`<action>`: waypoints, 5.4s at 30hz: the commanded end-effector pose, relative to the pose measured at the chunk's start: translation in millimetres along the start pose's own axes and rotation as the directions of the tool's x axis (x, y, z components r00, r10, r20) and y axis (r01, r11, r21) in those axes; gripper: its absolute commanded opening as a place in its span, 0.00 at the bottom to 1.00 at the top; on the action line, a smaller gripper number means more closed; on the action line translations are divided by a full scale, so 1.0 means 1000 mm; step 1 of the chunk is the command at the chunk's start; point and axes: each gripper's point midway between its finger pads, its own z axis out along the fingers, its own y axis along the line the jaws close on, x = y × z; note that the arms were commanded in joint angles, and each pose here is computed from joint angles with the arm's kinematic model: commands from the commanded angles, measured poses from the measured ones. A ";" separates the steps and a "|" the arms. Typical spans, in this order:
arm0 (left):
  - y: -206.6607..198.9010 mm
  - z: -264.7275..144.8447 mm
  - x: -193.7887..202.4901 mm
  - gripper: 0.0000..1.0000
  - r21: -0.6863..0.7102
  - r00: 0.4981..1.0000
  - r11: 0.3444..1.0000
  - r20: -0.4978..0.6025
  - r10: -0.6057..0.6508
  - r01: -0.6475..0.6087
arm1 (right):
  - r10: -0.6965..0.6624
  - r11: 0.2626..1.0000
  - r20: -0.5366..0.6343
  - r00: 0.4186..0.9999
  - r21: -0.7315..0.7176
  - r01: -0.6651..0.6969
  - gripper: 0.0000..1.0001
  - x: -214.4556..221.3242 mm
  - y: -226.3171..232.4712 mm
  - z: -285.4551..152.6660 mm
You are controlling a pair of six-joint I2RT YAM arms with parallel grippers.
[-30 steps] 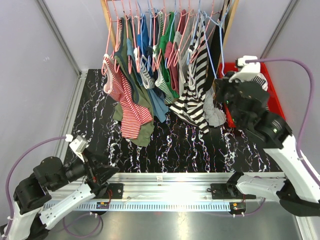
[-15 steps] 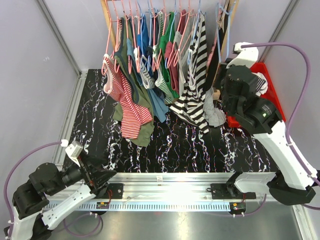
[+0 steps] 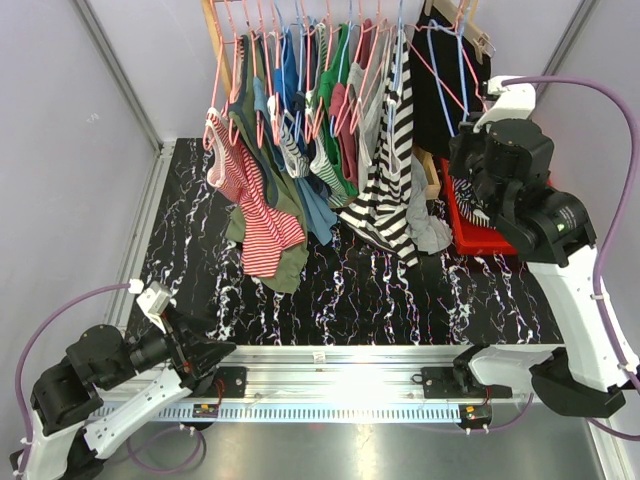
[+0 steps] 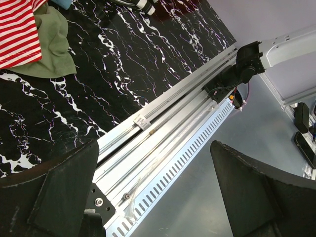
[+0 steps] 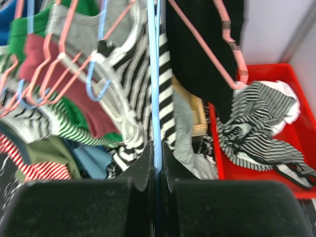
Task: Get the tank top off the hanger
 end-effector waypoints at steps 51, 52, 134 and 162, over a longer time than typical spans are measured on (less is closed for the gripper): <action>-0.007 -0.023 -0.011 0.99 0.100 0.990 0.992 0.110 -0.089 0.078 | 0.068 0.980 -0.109 0.992 -0.179 -0.086 0.00 0.010 -0.002 0.151; -0.008 -0.022 -0.011 0.99 0.102 0.990 0.992 0.108 -0.091 0.080 | 0.069 0.980 -0.107 0.992 -0.179 -0.087 0.00 0.009 -0.003 0.152; -0.032 0.004 -0.031 0.99 0.163 0.994 0.986 0.088 -0.061 0.046 | 0.133 0.958 0.108 0.985 -0.267 -0.100 0.00 -0.023 -0.004 -0.046; -0.074 0.084 -0.050 0.99 0.346 0.944 0.883 0.198 0.263 -0.318 | 0.094 0.360 -0.240 0.966 -0.897 -0.258 0.00 0.075 0.066 -0.270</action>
